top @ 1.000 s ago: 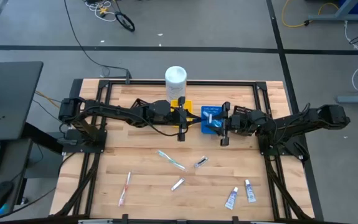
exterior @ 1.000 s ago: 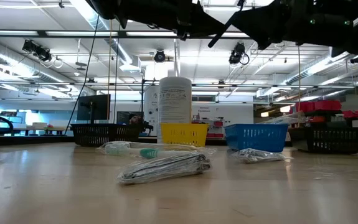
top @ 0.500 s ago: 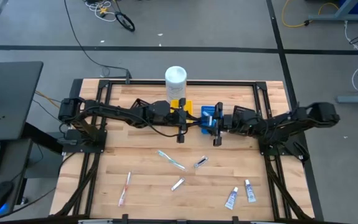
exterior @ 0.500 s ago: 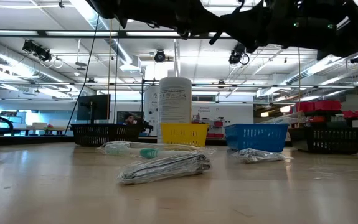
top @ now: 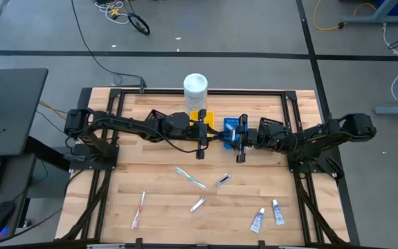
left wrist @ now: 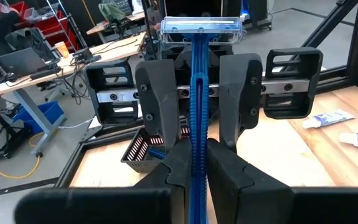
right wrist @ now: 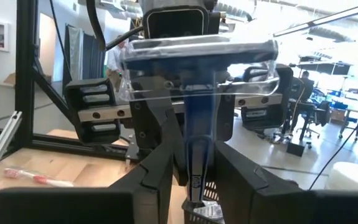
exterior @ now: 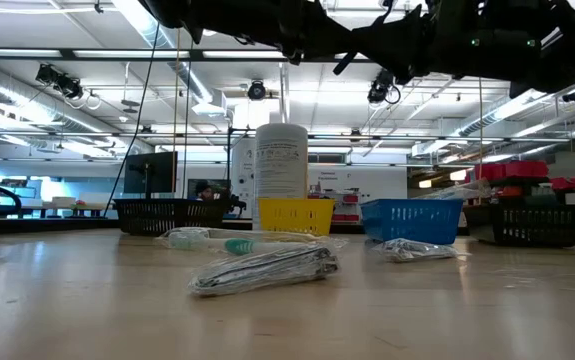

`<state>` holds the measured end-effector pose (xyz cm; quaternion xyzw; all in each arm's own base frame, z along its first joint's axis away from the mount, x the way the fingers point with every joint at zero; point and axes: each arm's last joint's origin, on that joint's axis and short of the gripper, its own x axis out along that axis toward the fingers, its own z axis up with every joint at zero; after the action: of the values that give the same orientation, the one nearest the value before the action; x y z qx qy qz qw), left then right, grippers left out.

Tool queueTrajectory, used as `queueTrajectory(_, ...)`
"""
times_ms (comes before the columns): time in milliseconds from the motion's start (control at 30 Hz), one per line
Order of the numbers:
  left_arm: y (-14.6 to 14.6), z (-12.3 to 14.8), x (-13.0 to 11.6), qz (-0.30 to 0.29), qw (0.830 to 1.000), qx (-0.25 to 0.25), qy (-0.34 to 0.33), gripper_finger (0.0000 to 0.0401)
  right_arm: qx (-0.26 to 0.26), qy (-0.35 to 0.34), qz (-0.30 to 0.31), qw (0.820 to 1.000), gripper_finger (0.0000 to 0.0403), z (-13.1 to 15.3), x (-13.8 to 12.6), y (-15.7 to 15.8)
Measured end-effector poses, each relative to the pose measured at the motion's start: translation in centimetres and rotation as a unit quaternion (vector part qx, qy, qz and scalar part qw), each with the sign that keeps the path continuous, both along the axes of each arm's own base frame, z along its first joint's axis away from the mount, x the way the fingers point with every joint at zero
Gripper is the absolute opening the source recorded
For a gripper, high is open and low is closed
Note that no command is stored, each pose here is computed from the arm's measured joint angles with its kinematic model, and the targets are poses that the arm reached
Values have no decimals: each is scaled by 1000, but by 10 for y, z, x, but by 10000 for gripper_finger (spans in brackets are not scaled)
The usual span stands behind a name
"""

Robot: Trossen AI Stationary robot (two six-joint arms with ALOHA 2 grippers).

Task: Pick & Place Travel size toiletries
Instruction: Put the blue razor into the right black bin

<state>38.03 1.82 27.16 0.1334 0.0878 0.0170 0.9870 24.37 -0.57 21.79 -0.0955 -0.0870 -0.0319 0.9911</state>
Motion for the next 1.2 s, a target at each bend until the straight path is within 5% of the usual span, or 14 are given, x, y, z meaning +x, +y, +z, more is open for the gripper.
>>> queueTrajectory(1200,1,-7,-1,23,999,2,24,43,-9,-14,-3,1000,112,15,-10,0)
